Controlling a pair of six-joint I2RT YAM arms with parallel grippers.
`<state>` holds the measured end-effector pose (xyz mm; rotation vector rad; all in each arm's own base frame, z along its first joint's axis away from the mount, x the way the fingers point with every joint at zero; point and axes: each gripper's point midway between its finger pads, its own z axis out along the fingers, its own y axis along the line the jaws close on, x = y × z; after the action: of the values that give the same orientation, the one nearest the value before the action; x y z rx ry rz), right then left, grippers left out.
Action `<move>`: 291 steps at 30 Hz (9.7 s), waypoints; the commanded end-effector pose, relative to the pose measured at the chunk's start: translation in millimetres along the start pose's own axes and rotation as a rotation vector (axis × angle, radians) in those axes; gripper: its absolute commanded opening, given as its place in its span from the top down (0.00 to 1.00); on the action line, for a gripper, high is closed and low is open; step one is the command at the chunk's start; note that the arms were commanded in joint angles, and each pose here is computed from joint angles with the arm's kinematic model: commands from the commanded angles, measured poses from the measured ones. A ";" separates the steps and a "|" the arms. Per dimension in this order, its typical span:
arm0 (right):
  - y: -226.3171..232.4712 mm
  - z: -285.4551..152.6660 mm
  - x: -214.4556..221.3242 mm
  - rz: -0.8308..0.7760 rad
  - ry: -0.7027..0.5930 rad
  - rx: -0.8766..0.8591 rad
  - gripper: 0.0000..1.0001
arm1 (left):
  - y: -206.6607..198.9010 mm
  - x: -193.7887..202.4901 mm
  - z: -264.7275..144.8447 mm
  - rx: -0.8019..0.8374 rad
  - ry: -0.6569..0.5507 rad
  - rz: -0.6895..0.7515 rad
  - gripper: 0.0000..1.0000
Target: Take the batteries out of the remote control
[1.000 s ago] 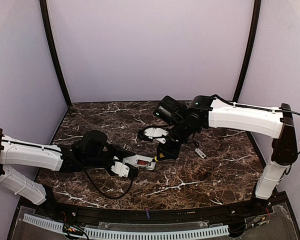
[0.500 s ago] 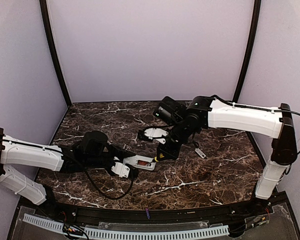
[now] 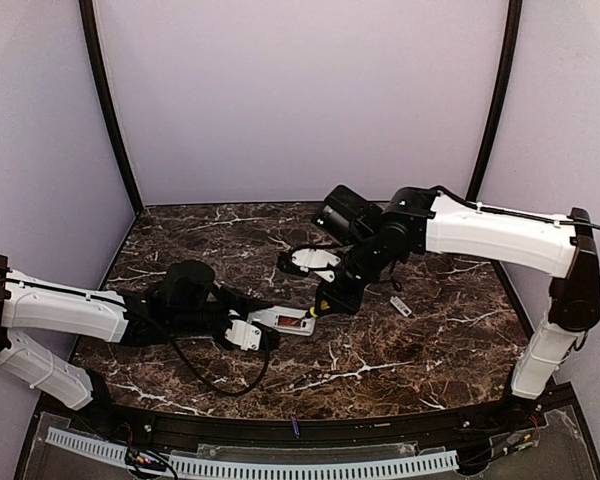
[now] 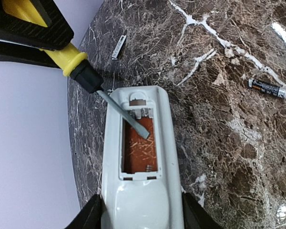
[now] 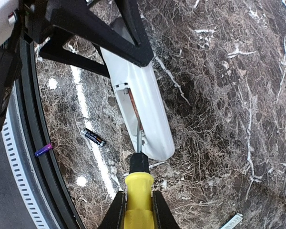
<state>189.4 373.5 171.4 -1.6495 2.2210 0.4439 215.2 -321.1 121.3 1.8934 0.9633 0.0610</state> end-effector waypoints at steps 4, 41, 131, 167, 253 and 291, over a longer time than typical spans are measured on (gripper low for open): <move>-4.8 -24.9 -18.4 0.025 -0.118 0.043 1.00 | 18.4 -12.8 -3.5 -0.064 -0.056 -0.054 1.00; -89.5 -77.5 42.3 0.504 -0.394 0.614 1.00 | 71.1 22.6 -11.1 -0.327 0.079 -0.253 1.00; -298.8 46.7 60.1 1.026 -0.413 0.560 0.40 | 145.9 28.0 -65.8 -0.640 0.088 -0.583 1.00; -235.2 -52.4 81.0 1.054 -0.598 0.537 0.01 | -69.2 63.1 -47.5 -0.459 0.775 -1.987 1.00; -299.4 -127.7 271.5 1.012 -0.498 1.091 0.01 | 46.6 314.8 -171.1 -1.191 0.768 -1.217 0.05; -281.1 -116.9 278.3 0.596 -0.852 1.179 0.01 | 14.3 332.7 -169.1 -1.186 0.510 -1.304 0.01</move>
<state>362.9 17.4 111.3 -0.1704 1.7179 -0.0344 378.5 14.6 100.3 -0.0079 1.8039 0.2825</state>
